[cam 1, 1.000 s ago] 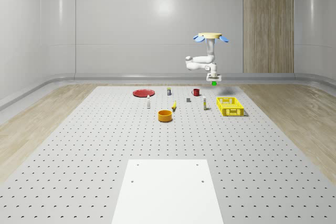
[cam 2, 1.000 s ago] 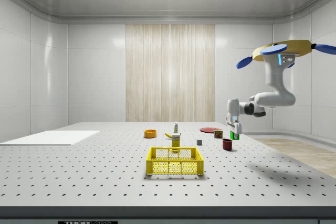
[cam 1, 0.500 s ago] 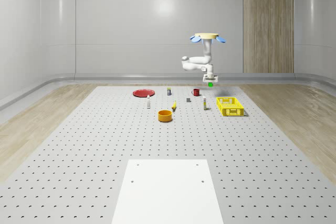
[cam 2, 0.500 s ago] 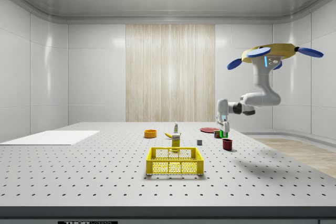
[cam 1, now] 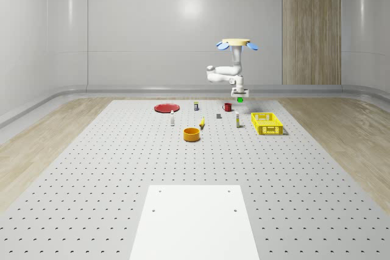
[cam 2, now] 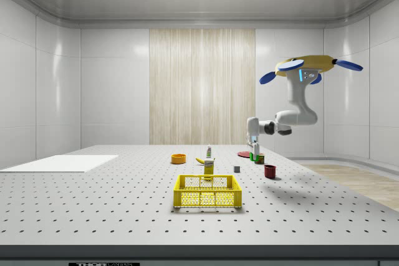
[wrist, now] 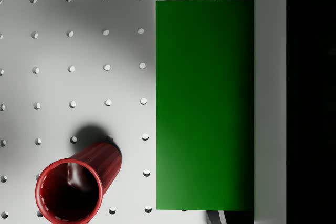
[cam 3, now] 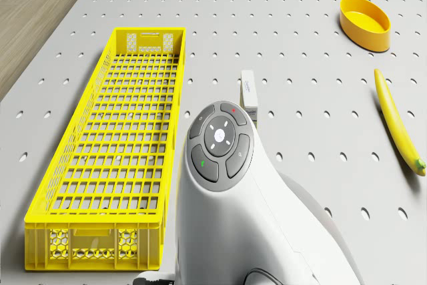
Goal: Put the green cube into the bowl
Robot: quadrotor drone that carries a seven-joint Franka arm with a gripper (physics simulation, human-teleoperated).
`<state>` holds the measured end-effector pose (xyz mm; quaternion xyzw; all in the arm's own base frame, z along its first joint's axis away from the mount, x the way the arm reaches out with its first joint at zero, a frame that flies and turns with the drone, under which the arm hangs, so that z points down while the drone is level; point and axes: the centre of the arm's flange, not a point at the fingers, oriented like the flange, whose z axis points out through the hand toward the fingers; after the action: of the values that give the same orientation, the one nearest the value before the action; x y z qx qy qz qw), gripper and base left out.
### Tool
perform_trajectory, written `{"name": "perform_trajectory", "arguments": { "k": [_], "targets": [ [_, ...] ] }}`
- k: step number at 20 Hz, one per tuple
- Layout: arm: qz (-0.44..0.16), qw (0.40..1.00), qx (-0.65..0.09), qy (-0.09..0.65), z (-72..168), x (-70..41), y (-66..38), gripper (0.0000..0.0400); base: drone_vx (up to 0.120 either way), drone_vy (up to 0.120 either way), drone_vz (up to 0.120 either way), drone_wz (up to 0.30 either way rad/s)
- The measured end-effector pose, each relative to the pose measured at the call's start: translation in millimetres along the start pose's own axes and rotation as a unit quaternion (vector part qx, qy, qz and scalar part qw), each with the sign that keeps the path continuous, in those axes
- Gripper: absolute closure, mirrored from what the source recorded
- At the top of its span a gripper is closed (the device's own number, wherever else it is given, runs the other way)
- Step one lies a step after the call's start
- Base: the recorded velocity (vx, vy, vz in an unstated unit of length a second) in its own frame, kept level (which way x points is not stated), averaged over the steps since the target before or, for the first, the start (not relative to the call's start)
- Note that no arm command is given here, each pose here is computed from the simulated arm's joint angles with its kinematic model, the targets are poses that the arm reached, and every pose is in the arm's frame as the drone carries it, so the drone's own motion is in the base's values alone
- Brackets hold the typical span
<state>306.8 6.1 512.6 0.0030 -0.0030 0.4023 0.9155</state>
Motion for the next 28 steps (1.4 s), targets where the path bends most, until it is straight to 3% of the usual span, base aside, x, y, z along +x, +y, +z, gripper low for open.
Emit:
{"name": "perform_trajectory", "arguments": {
  "k": [28],
  "targets": [
    [-0.002,1.0,0.0,0.0,0.0,0.0,0.0,0.0149,0.12,-0.12,0.0,0.0]
  ]
}}
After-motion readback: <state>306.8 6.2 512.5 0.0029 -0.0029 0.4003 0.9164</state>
